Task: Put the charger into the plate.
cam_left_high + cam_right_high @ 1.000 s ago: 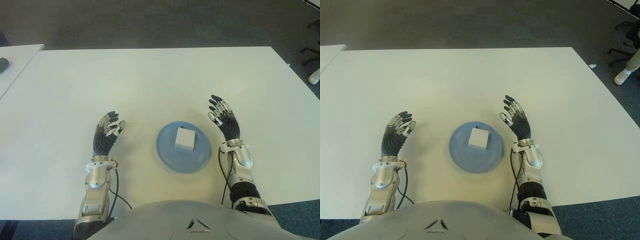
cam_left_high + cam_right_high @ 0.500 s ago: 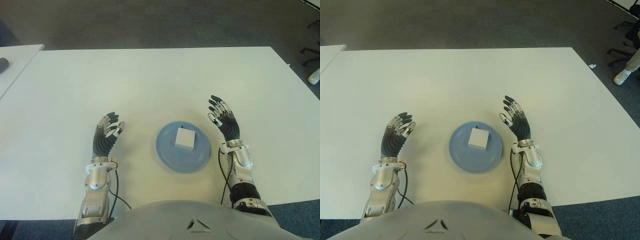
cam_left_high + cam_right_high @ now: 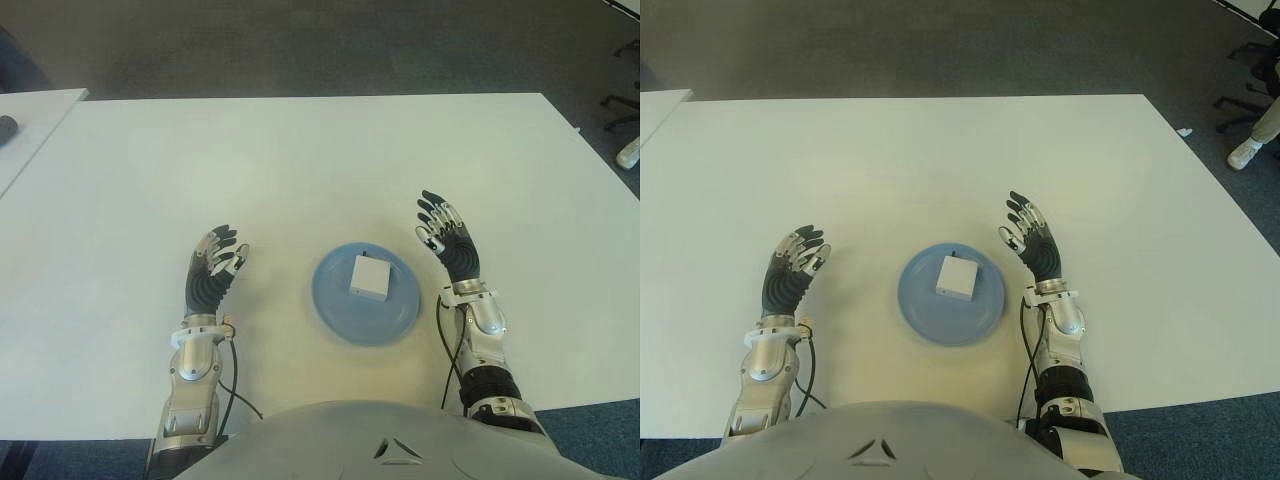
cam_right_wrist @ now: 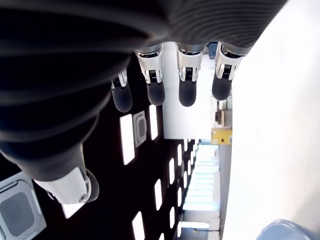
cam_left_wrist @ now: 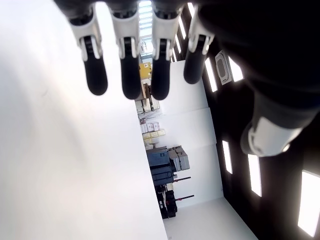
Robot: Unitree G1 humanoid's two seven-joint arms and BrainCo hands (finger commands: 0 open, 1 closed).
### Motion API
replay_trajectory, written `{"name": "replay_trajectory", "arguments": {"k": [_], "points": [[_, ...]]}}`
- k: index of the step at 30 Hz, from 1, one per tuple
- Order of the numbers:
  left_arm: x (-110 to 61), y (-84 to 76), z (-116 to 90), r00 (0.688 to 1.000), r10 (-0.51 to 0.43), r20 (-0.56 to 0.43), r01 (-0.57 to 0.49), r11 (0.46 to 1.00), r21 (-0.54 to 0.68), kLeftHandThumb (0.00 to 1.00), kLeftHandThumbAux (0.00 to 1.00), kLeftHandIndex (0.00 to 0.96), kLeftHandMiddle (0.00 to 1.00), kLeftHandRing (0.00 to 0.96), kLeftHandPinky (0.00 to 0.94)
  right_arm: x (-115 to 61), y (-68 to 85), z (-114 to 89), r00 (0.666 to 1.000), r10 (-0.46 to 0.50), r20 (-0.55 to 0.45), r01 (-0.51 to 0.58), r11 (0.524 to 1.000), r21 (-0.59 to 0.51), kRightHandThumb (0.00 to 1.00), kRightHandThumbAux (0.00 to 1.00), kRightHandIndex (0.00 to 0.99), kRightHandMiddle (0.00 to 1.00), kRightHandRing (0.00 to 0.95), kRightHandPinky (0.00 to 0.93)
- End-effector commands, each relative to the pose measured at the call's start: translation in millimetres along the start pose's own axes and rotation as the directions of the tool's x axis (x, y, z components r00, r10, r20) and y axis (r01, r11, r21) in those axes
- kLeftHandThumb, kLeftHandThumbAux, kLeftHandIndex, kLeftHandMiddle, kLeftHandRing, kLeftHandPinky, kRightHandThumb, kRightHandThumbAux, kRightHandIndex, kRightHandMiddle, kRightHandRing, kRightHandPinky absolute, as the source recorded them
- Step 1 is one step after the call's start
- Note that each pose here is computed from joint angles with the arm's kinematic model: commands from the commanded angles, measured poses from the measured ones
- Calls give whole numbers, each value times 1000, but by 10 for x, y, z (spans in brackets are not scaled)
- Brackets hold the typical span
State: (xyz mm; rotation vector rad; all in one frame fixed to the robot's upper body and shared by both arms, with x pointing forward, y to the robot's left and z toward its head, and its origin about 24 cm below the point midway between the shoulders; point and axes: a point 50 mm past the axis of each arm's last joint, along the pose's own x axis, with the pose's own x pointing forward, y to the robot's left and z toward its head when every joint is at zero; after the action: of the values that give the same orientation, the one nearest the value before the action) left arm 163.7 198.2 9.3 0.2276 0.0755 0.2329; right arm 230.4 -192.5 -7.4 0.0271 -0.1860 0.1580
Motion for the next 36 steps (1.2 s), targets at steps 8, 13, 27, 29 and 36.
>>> {"name": "replay_trajectory", "arguments": {"k": [8, 13, 27, 29, 36], "points": [[12, 10, -15, 1000, 13, -9, -13, 1000, -9, 314, 550, 220, 260, 263, 280, -539, 133, -398, 973, -69, -220, 93, 990, 102, 248, 666, 121, 101, 80, 65], [12, 12, -17, 1000, 16, -12, -16, 1000, -10, 322, 555, 221, 260, 264, 281, -539, 133, -398, 973, -69, -220, 93, 990, 102, 248, 666, 121, 101, 80, 65], [10, 24, -18, 1000, 13, -7, -13, 1000, -18, 321, 553, 216, 259, 262, 279, -527, 142, -395, 973, -68, -219, 92, 991, 102, 248, 666, 121, 101, 80, 65], [12, 22, -19, 1000, 13, -6, -13, 1000, -21, 327, 560, 216, 259, 262, 281, -524, 143, -397, 973, -68, -219, 92, 991, 102, 248, 666, 121, 101, 80, 65], [23, 11, -22, 1000, 16, -4, -16, 999, -27, 336, 569, 218, 261, 259, 273, -519, 143, -399, 973, -68, -220, 93, 990, 102, 248, 666, 121, 101, 80, 65]]}}
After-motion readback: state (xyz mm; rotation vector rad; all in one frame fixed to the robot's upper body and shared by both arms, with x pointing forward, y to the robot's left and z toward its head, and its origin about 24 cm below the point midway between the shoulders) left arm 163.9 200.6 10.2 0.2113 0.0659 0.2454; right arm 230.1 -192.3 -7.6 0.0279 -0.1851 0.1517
